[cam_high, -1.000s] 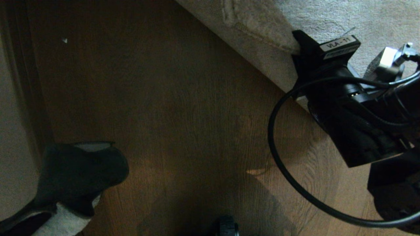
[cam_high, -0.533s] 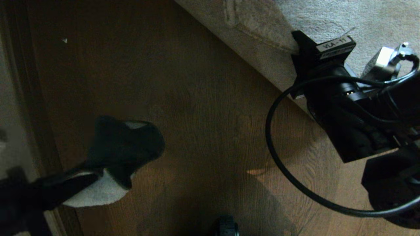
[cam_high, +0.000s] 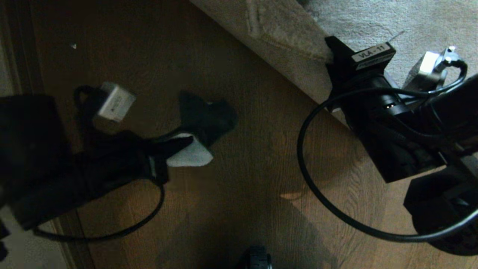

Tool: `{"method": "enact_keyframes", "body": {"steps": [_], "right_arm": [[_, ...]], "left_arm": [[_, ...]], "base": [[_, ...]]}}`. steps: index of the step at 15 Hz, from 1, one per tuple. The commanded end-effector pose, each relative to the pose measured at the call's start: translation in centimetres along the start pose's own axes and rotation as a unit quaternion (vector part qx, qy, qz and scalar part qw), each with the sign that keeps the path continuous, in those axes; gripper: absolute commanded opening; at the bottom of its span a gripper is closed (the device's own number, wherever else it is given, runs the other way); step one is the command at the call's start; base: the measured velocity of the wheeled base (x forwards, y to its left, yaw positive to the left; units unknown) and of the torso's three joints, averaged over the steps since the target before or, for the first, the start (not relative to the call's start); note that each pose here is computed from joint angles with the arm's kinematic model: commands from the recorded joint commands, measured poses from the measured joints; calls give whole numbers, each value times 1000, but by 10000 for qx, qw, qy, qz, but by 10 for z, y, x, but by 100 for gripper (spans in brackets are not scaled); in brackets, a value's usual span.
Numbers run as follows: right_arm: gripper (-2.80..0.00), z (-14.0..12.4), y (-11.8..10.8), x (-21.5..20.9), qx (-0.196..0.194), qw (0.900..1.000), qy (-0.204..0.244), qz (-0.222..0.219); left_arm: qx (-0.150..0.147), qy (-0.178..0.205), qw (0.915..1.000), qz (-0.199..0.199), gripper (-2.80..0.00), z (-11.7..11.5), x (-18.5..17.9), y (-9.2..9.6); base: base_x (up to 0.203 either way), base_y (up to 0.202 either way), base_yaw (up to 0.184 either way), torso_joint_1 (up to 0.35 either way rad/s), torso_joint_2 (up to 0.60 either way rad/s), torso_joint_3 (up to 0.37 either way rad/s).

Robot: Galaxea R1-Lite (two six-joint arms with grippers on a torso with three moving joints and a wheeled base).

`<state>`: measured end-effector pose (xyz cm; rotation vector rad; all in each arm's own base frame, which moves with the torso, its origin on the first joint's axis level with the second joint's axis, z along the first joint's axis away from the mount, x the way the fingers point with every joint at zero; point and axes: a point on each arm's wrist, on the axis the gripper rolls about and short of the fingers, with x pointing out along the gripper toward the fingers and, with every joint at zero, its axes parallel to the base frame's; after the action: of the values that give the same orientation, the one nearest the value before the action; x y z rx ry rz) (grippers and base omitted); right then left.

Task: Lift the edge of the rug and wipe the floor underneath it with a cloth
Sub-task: Wipe the floor under the carpet with a rag

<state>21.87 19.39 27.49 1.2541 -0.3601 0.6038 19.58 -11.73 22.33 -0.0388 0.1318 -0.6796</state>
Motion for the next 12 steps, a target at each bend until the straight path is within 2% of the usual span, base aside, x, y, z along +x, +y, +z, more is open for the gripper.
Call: {"method": "enact_keyframes", "body": {"steps": [1,3,7,9,12], "right_arm": [[-280,5,2,1,83,9997,-184,153],[-280,6,1,2,76,9997,-202,145],[-280,11,-3,4,22,9995,-284,118],[-280,13,-3,5,5,9994,-322,119],[-280,14,-5,5,-19,9994,-338,99]], "left_arm": [[-66,149,9999,-23,-280,-17,48,2],[-133,-141,9998,92,-280,-17,73,4],[-332,-705,9947,675,-280,-13,111,13],[-325,-1060,9903,836,-280,-3,120,25],[-245,-1709,9791,1080,-280,17,123,48]], "base": [[0,0,0,0,0,0],[0,0,0,0,0,0],[0,0,0,0,0,0],[0,0,0,0,0,0],[0,0,0,0,0,0]]}}
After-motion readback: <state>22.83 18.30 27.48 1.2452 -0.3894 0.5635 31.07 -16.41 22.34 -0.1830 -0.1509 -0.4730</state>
